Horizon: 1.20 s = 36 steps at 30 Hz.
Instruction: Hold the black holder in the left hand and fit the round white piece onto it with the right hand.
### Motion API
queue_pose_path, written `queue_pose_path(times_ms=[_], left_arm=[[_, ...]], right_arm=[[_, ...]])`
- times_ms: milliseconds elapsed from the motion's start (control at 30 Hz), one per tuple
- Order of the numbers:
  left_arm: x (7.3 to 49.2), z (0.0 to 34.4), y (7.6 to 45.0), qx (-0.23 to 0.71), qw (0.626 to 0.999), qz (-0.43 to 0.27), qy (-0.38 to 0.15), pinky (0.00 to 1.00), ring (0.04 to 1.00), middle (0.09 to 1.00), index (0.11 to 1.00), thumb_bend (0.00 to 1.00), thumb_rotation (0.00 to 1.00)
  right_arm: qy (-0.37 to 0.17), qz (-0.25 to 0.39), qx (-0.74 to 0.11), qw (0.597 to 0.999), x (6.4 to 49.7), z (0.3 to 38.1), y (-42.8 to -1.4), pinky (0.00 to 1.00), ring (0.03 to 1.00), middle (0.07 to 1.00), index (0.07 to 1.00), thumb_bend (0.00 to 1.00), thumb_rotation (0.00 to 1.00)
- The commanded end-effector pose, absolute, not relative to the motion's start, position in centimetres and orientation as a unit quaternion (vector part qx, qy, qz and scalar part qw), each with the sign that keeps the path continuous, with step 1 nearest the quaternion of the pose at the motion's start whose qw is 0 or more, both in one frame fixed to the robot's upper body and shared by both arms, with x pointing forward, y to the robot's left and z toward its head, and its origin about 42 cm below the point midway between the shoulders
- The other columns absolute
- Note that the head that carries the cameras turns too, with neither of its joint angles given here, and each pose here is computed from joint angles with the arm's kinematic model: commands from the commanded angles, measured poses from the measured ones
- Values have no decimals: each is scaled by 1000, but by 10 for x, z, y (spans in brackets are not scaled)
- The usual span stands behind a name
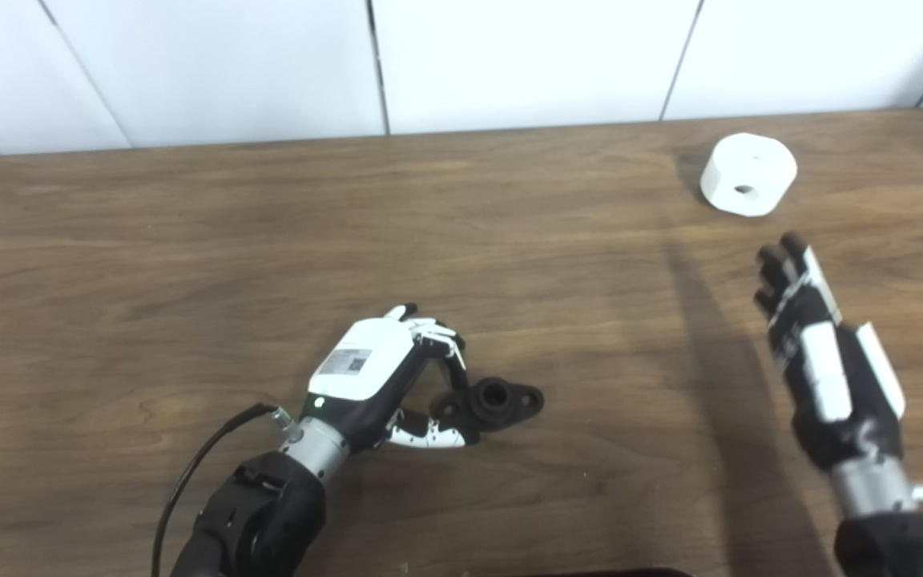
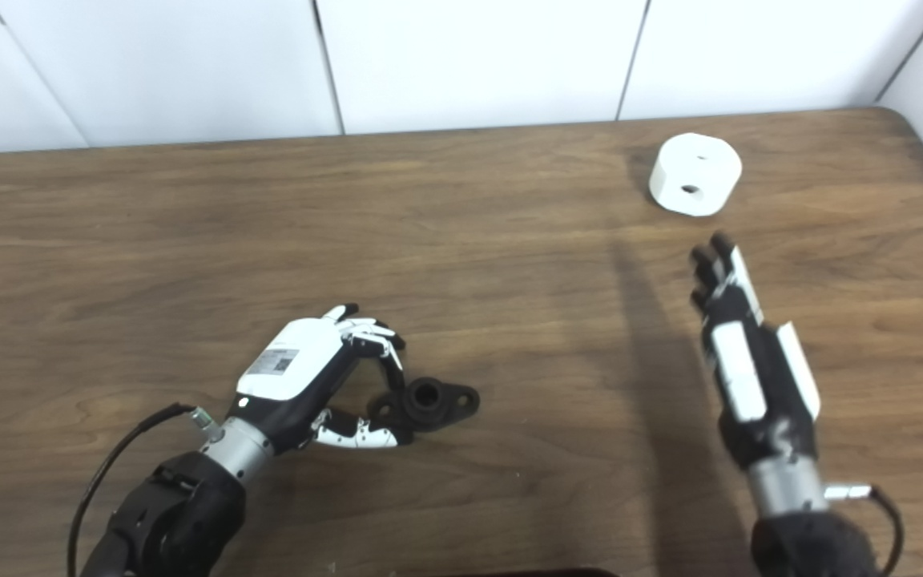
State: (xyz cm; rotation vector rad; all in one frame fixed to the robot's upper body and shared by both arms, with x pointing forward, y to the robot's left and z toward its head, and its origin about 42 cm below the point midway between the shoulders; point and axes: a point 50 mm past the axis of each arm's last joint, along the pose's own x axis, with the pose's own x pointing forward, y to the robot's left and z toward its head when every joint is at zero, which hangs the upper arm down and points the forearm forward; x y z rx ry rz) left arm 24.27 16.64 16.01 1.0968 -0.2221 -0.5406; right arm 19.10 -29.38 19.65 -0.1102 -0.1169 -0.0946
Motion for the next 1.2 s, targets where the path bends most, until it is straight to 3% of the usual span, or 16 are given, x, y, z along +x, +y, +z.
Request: queue_pose_path(times_ms=[0, 133, 267, 600, 833, 967, 1167], left_arm=[[247, 164, 168, 513, 814, -246, -116, 990, 865, 778, 487, 520, 57], [247, 163, 166, 513, 813, -251, -116, 980, 869, 785, 487, 519, 57], [247, 163, 166, 518, 810, -252, -110, 980, 874, 791, 486, 520, 58], [244, 161, 172, 519, 810, -254, -101, 986, 872, 794, 487, 521, 54], [242, 160, 175, 517, 812, -253, -101, 986, 867, 790, 488, 520, 53], [241, 159, 177, 515, 814, -251, -100, 981, 874, 791, 488, 521, 52], [239, 152, 179, 517, 813, -249, -102, 972, 867, 787, 487, 520, 55]], right_arm=[[-93, -51, -89, 990, 196, 219, -301, 1000, 1000, 986, 1000, 621, 954], [-102, -64, -145, 982, 214, 238, -322, 1000, 1000, 986, 1000, 617, 963], [-103, -76, -177, 976, 229, 251, -338, 1000, 1000, 983, 1000, 684, 922], [-111, -94, -345, 927, 274, 275, -365, 954, 986, 999, 990, 584, 867], [-79, -114, -400, 906, 312, 296, -377, 940, 971, 987, 973, 608, 844], [-53, -110, -422, 898, 334, 300, -385, 926, 969, 982, 965, 668, 720], [-25, -111, -448, 887, 352, 294, -390, 919, 974, 978, 970, 715, 697]])
